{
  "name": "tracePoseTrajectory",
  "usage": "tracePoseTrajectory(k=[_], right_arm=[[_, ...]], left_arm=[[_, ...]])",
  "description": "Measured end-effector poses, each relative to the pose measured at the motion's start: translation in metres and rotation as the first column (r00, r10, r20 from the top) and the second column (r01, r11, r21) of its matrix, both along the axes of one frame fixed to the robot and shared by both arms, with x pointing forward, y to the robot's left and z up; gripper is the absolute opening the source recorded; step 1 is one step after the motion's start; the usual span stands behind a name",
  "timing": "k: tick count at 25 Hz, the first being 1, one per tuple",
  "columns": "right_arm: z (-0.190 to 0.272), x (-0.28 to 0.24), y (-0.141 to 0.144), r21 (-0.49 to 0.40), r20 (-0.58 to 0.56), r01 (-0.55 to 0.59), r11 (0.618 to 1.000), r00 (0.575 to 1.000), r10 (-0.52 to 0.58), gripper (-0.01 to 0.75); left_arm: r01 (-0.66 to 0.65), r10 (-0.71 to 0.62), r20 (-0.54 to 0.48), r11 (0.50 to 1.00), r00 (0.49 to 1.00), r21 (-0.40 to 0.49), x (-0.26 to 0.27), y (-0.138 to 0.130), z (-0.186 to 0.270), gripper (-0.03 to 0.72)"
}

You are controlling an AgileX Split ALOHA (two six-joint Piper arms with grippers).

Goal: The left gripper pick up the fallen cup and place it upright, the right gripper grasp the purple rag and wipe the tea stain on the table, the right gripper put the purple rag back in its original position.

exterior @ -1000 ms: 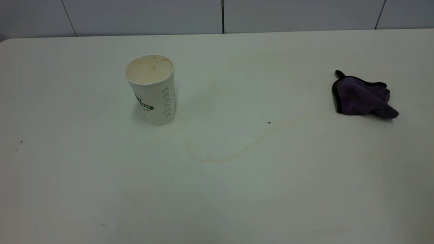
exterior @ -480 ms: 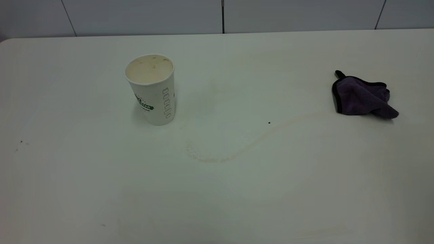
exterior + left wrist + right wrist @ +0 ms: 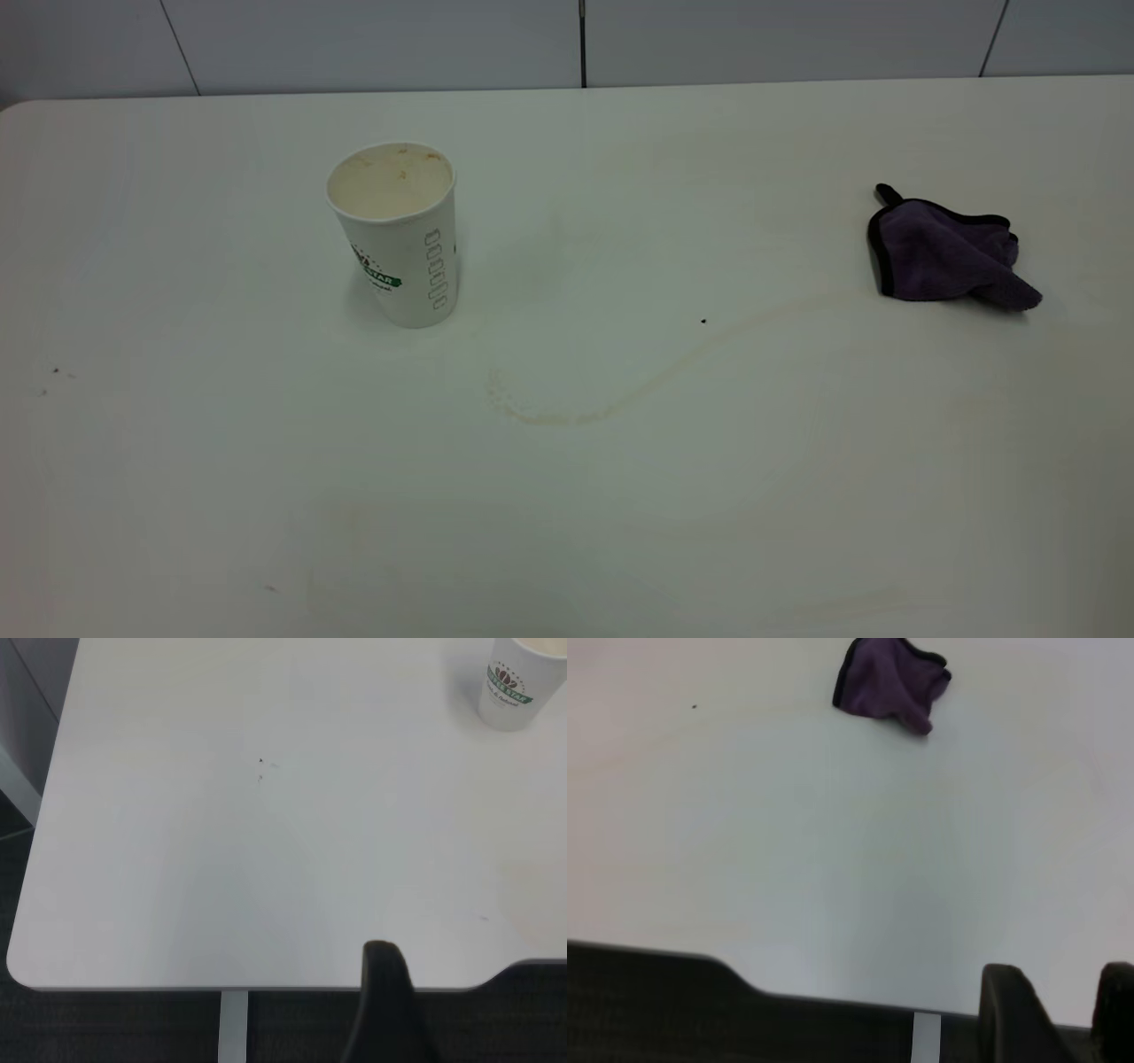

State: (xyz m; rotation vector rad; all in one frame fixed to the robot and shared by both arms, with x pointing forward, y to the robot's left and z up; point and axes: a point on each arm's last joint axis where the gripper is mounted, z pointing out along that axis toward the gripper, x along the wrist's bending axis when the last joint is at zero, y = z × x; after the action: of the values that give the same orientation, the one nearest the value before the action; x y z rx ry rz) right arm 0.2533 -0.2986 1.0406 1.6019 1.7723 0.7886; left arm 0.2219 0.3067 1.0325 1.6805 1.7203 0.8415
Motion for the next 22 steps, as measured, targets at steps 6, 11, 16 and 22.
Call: tracePoseTrajectory(k=[6, 11, 16, 22], right_arm=[[0.0, -0.015, 0.0, 0.012, 0.1, 0.09, 0.996, 0.991, -0.091, 0.211], [0.0, -0.022, 0.0, 0.014, 0.143, 0.093, 0.996, 0.985, -0.094, 0.211], [0.0, -0.022, 0.0, 0.014, 0.142, 0.094, 0.995, 0.985, -0.095, 0.216], [0.0, -0.022, 0.0, 0.014, 0.142, 0.094, 0.995, 0.985, -0.095, 0.228]], left_arm=[[0.0, 0.0, 0.0, 1.0, 1.0, 0.0, 0.0, 0.0, 0.0, 0.542], [0.0, 0.0, 0.0, 1.0, 1.0, 0.0, 0.0, 0.0, 0.0, 0.542], [0.0, 0.0, 0.0, 1.0, 1.0, 0.0, 0.0, 0.0, 0.0, 0.542], [0.0, 0.0, 0.0, 1.0, 1.0, 0.0, 0.0, 0.0, 0.0, 0.542]])
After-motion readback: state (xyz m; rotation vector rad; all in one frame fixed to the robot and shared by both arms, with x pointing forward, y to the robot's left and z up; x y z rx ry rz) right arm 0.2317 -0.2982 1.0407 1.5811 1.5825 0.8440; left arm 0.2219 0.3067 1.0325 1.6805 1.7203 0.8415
